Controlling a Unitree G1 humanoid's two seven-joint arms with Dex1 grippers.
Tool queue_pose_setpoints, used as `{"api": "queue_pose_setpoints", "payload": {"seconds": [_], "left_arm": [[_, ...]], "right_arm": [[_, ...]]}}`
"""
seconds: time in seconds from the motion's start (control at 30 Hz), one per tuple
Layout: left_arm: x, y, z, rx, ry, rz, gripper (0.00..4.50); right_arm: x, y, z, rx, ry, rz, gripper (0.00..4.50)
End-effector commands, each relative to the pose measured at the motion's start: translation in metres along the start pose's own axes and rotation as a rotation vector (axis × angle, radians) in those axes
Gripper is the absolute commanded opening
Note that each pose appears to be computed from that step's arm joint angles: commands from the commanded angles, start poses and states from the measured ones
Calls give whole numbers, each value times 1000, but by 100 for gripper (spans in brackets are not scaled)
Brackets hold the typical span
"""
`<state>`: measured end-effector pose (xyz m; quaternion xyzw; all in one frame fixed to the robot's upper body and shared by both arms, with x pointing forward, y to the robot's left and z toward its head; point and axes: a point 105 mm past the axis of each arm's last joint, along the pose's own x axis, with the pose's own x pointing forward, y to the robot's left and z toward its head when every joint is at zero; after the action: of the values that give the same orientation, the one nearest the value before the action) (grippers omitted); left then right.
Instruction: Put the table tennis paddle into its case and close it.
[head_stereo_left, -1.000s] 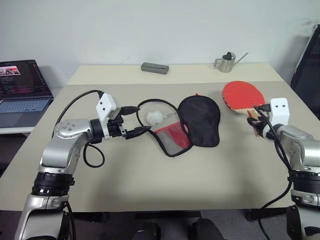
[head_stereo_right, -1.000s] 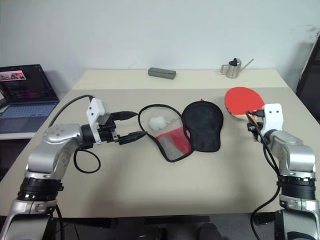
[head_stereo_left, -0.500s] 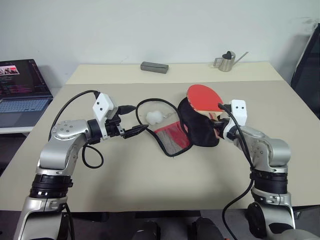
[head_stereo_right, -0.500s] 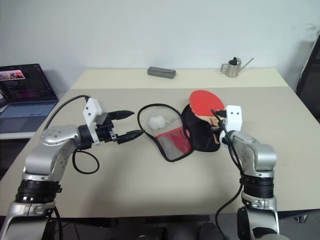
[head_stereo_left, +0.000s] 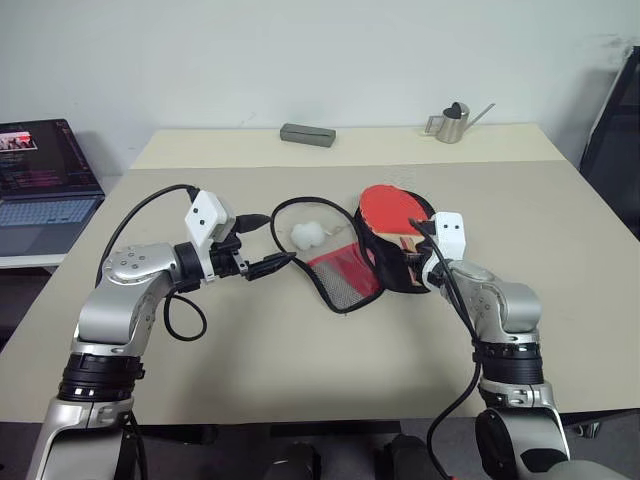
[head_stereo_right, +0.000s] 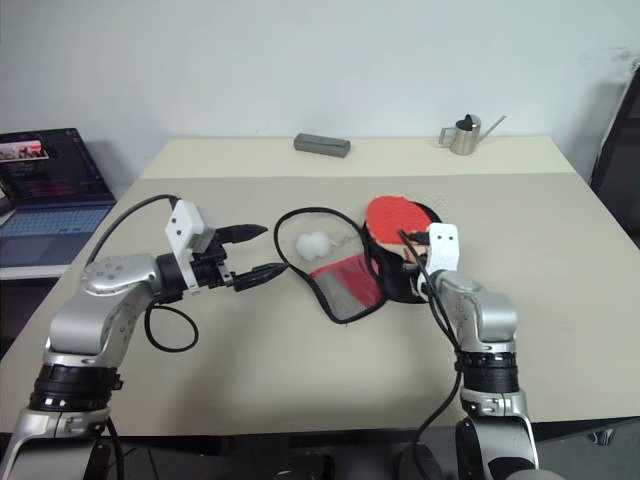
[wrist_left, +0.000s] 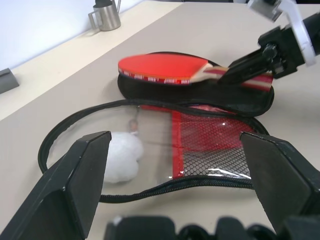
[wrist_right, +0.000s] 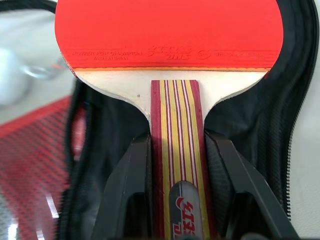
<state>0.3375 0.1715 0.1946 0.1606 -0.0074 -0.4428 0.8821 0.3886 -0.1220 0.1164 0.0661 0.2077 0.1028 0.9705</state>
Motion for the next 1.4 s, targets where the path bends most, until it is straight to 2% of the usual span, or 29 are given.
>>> {"api": "queue_pose_setpoints", "payload": {"seconds": [0.03,0.4,0.47,0.53,0.73,0.9,1.03,1.13,1.27,1.4], "left_arm": [[-4,3,15,42,-37,15,450],[-3,2,14,42,-35,7,450],[-3,2,14,43,-33,7,450],[-3,2,14,43,-32,7,450],[-4,3,12,43,-29,12,450],[-9,13,8,47,-20,67,450],[-13,33,-1,51,-2,190,450],[-19,44,-14,44,31,251,450],[-33,62,-40,26,99,355,450],[-36,66,-56,5,133,377,450]], "right_arm": [[-1,1,17,-25,-86,-6,108],[5,4,10,0,-77,-20,108],[4,3,11,10,-84,-39,180],[4,2,13,13,-91,-53,227],[0,7,19,3,-117,-55,440],[-16,33,39,17,-187,66,440],[-36,54,56,-25,-258,219,440],[-43,46,58,-88,-263,227,440],[-49,18,61,-177,-279,197,440],[-59,9,65,-292,-296,270,440]]}}
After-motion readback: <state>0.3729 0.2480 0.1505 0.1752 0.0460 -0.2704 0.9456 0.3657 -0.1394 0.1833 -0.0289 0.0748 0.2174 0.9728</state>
